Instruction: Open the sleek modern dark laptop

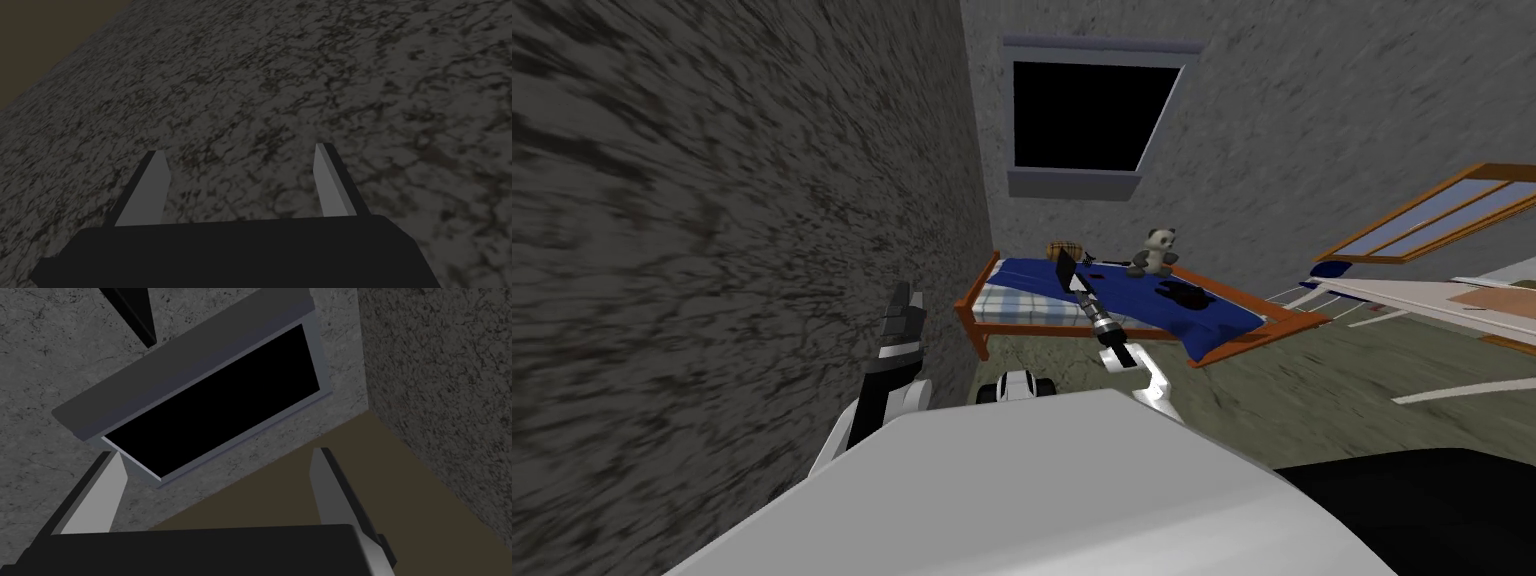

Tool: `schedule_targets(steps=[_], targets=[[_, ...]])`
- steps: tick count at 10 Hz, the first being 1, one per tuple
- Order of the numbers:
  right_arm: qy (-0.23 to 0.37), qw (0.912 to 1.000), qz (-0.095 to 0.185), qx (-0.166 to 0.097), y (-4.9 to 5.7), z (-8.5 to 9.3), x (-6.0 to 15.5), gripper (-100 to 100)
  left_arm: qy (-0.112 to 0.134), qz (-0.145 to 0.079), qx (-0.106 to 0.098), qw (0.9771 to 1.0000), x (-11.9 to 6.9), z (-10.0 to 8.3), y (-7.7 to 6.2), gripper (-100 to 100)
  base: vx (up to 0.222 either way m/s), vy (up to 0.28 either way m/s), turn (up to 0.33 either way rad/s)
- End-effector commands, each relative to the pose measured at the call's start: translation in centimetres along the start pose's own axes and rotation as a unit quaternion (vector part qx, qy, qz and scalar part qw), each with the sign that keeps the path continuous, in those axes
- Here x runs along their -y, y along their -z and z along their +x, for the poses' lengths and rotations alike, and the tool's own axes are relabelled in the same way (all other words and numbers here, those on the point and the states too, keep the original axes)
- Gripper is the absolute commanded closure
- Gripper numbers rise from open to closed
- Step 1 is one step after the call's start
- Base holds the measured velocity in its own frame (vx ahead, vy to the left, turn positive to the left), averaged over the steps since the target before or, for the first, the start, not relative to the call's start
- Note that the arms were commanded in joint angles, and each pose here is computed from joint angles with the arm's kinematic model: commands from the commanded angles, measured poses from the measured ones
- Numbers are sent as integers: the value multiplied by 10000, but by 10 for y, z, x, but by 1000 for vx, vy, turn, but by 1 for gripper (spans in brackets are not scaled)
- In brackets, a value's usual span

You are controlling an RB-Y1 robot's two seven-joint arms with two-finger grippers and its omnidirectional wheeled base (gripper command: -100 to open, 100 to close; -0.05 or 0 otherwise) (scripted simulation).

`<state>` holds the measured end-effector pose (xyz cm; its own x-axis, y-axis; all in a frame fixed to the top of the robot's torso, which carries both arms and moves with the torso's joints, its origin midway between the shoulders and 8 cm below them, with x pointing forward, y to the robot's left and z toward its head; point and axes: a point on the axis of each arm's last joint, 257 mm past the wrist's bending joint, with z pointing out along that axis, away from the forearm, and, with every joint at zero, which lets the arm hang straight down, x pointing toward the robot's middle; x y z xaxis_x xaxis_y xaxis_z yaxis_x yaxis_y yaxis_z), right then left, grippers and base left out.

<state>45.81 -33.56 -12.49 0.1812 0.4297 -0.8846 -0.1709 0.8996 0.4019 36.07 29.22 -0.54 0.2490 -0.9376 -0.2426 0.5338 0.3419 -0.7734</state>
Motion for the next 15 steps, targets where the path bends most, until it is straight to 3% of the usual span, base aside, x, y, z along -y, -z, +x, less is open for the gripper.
schedule_targets(steps=[1, 4, 5, 7, 8, 9, 10, 11, 12, 13, 14, 15], targets=[[689, 9972, 198, -223, -4, 7, 25, -100, 0, 0, 0, 10000, 0, 0, 0, 0, 1, 10, 101], [1878, 9790, 545, -570, -11, 6, 74, -100, 0, 0, 0, 10000, 0, 0, 0, 0, -1, 15, 230], [1912, 9780, 570, -607, -10, 9, 77, -100, 0, 0, 0, 10000, 0, 0, 0, 0, 1, 7, 52], [2711, 9553, 831, -843, -12, 3, 114, -100, 0, 0, 0, 10000, 0, 0, 0, 0, 2, 14, 173], [2707, 9549, 854, -869, -11, 5, 117, -100, 0, 0, 0, 10000, 0, 0, 0, 0, 4, 8, 98], [3094, 9411, 969, -960, -13, -2, 133, -100, -1, -1, 0, 10000, 0, 0, 0, 0, 0, 11, 146], [3090, 9406, 997, -992, -11, 1, 137, -100, 0, 0, 0, 10000, 0, 0, 0, 0, 1, 7, 73], [3461, 9248, 1133, -1100, -12, -6, 156, -100, -1, -1, 0, 10000, 0, 0, 0, 0, 0, 9, 150], [3460, 9246, 1142, -1110, -11, -5, 157, -100, -1, 0, 0, 10000, 0, 0, 0, 0, 1, 6, 84], [3820, 9078, 1258, -1189, -13, -15, 173, -100, -1, -1, 0, 10000, 0, 0, 0, 0, 0, 12, 157], [3815, 9072, 1285, -1223, -11, -13, 176, -100, -1, 0, 0, 10000, 0, 0, 0, 0, 3, 7, 79], [4153, 8885, 1427, -1330, -10, -21, 195, -100, -1, -1, 0, 10000, 0, 0, 0, 0, 2, 11, 130]])
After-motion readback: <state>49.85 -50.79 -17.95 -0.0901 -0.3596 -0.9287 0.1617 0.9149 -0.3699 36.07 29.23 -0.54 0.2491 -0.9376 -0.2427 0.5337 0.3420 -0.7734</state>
